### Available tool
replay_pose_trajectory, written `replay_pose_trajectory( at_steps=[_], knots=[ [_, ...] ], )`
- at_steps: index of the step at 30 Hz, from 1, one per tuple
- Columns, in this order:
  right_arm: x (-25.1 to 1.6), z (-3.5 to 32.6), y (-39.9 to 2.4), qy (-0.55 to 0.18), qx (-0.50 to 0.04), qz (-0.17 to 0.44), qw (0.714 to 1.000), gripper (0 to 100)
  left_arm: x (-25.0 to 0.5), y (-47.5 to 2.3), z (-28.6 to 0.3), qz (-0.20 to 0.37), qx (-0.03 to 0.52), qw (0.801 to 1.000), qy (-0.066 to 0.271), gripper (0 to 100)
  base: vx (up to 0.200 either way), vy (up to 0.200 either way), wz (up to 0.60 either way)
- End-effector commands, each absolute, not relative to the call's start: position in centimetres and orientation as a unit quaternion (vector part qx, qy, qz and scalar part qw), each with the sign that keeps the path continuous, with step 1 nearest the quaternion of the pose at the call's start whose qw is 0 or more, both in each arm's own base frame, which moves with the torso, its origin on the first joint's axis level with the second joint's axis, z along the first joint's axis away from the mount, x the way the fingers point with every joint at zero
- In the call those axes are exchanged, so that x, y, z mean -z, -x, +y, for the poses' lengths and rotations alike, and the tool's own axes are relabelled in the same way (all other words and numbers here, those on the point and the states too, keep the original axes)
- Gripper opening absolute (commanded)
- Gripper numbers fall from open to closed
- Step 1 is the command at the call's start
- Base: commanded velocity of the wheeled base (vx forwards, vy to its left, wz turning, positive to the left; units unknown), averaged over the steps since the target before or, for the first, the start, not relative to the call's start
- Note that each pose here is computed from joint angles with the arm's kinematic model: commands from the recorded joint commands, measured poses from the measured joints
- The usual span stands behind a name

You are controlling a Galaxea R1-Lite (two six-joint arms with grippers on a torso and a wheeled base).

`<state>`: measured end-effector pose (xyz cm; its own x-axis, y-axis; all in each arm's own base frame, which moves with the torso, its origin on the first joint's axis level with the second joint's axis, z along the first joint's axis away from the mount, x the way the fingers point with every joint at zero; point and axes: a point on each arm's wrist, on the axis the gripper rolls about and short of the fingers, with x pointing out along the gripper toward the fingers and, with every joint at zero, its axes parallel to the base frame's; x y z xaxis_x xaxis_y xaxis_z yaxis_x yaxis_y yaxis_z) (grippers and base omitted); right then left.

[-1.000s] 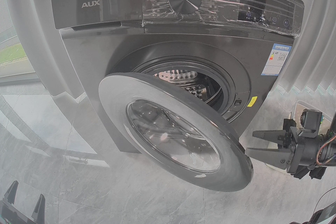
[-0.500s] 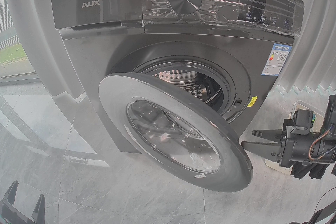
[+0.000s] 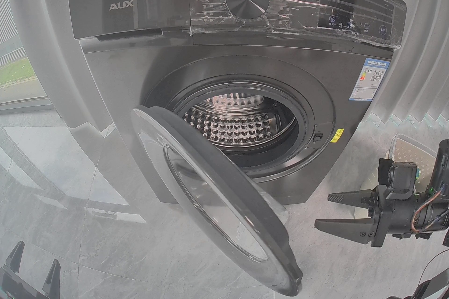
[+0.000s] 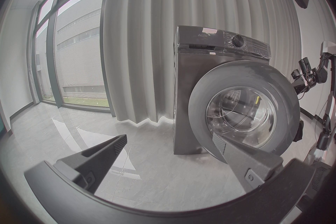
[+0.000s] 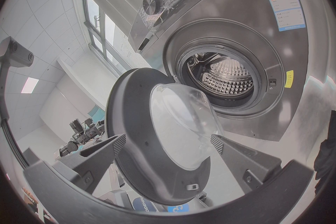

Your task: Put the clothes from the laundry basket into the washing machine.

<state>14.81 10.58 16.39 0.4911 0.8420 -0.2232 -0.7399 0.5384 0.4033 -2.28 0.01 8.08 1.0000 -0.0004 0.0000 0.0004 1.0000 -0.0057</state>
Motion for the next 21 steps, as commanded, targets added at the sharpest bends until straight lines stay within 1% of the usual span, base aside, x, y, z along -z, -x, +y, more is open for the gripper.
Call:
replay_pose_trajectory(
  at_steps=[1, 4, 10, 11, 13, 14, 16, 21],
  knots=[
    [-15.2, 11.1, -16.6, -0.126, -0.438, 0.229, 0.86, 100, -7.6, 2.3, 0.0, 0.002, 0.0, 1.0, 0.003, 100, 0.0, 0.0, 0.0],
    [-14.6, 11.4, -17.4, -0.125, -0.423, 0.24, 0.865, 100, -7.6, 2.3, 0.0, 0.002, 0.0, 1.0, 0.004, 100, 0.0, 0.0, 0.0],
    [-12.5, 12.5, -19.3, -0.125, -0.413, 0.261, 0.864, 100, -7.6, 2.3, 0.0, 0.002, 0.001, 1.0, 0.003, 100, -0.2, 0.0, 0.0],
    [-12.3, 12.6, -19.5, -0.124, -0.412, 0.264, 0.863, 100, -7.6, 2.3, 0.0, 0.002, 0.001, 1.0, 0.003, 100, 0.0, 0.0, 0.0],
    [-10.9, 13.1, -20.1, -0.121, -0.408, 0.284, 0.859, 100, -7.6, 2.3, 0.0, 0.001, 0.001, 1.0, 0.003, 100, 0.0, 0.0, 0.0],
    [-10.8, 13.1, -20.1, -0.121, -0.41, 0.285, 0.858, 100, -7.6, 2.3, 0.0, 0.002, 0.001, 1.0, 0.003, 100, 0.0, 0.0, 0.0],
    [-9.8, 13.6, -20.5, -0.118, -0.411, 0.295, 0.855, 100, -7.6, 2.3, 0.0, 0.002, 0.001, 1.0, 0.004, 100, 0.0, 0.0, 0.0],
    [-9.1, 15.4, -20.0, -0.11, -0.443, 0.295, 0.839, 100, -7.6, 2.3, 0.0, 0.002, 0.001, 1.0, 0.005, 100, 0.0, 0.0, 0.0]
  ],
)
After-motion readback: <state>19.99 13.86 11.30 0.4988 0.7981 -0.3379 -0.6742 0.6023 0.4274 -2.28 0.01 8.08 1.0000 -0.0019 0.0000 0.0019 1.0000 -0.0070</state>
